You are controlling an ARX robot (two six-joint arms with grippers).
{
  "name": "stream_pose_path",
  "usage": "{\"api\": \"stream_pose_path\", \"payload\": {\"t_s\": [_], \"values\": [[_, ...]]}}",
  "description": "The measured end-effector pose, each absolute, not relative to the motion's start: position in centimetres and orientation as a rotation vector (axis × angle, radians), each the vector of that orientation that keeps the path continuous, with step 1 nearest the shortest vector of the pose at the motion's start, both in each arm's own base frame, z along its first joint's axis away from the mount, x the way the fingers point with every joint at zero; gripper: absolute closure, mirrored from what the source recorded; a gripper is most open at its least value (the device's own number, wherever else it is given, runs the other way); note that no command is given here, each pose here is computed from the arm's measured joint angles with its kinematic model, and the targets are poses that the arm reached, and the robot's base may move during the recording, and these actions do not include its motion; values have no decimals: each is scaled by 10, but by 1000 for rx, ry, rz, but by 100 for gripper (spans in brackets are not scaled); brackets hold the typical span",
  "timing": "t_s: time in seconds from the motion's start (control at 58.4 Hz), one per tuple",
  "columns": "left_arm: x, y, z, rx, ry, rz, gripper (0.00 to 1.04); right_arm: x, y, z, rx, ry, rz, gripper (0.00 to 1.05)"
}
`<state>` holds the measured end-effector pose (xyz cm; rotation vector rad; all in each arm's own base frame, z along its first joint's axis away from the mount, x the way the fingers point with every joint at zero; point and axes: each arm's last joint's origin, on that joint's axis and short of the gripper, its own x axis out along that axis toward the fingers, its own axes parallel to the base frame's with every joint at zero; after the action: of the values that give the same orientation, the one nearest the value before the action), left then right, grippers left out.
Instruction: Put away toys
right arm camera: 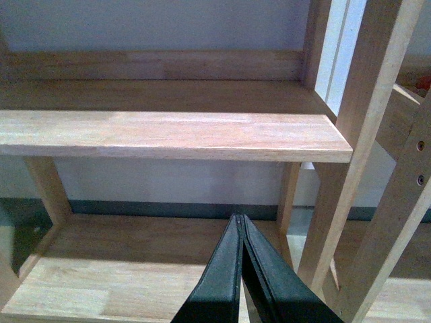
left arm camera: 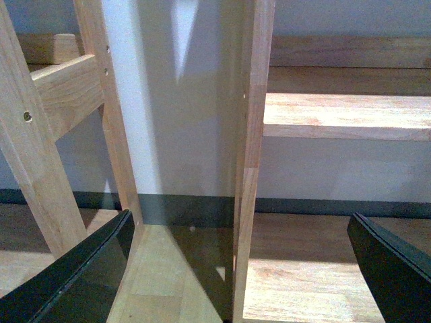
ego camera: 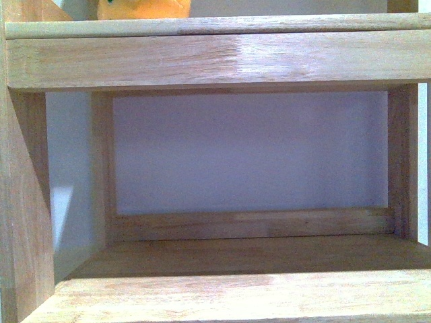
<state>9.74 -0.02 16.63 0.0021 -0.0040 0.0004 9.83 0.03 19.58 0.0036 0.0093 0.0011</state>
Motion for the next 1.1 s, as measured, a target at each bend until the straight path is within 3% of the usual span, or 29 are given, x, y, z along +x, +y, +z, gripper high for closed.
{"api": "stream_pose_path", "payload": {"t_s": [1.097], "values": [[97,0,166,2,-4,0,6,97,0,167,3,-2,1,101]]}}
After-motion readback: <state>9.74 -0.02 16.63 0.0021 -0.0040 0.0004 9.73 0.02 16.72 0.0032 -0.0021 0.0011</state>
